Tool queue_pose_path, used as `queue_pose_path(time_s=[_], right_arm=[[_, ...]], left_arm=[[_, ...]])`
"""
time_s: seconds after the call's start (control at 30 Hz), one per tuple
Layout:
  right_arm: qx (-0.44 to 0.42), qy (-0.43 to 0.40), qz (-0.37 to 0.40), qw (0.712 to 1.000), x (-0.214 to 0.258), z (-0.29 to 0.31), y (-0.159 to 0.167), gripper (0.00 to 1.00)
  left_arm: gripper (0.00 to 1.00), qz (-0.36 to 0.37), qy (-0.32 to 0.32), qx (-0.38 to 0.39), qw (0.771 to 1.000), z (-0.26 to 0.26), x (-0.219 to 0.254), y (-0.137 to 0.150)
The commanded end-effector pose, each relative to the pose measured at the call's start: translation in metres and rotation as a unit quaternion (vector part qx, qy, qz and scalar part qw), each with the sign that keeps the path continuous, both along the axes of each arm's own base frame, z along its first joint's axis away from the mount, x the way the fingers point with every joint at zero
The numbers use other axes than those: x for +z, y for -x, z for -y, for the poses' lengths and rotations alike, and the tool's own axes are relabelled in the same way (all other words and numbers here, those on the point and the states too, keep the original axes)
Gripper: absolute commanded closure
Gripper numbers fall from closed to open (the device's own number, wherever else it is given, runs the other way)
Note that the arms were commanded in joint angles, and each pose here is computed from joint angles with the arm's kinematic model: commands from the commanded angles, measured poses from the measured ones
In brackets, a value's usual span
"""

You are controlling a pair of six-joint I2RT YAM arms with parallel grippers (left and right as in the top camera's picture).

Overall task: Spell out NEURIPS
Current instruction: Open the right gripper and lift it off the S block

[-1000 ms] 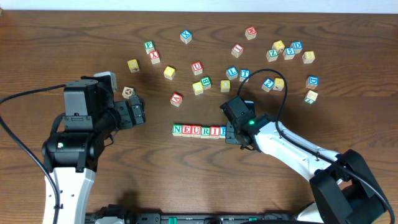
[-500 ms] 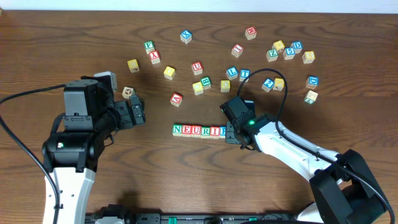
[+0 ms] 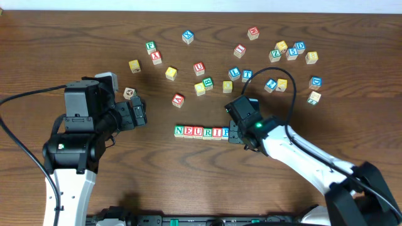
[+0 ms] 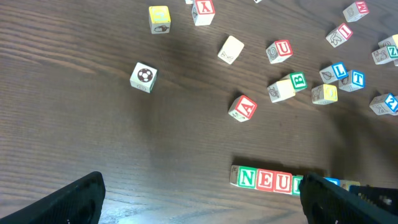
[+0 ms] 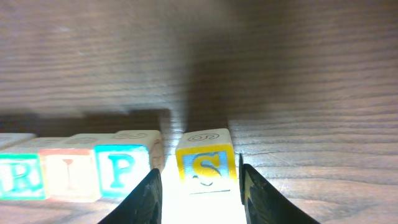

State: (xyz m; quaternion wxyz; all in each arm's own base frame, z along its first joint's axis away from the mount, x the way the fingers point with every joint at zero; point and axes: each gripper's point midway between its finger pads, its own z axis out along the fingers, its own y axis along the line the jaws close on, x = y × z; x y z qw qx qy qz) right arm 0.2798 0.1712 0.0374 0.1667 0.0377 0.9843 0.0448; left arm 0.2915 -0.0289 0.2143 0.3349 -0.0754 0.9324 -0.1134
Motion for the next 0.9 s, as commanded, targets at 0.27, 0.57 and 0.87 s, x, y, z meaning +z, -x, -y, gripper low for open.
queue_pose_path(time_s=[0.27,0.57,0.87], right_arm=[[-0.081,0.062,0.046,0.994,0.03,0.048,-0.002,0.85],[-0.109,0.063,0.014,0.992,0.023,0.06,0.008,0.99],[-0.125,0.044,-0.009,0.991,-0.006,0.058,0.028,0.99]], left_arm=[[0.02,0.013,0.002,-0.005,1.0,0.0,0.011,-0.003],[0.02,0.013,0.002,-0.005,1.0,0.0,0.011,-0.003],[0.02,0.013,0.002,-0.005,1.0,0.0,0.011,-0.003]])
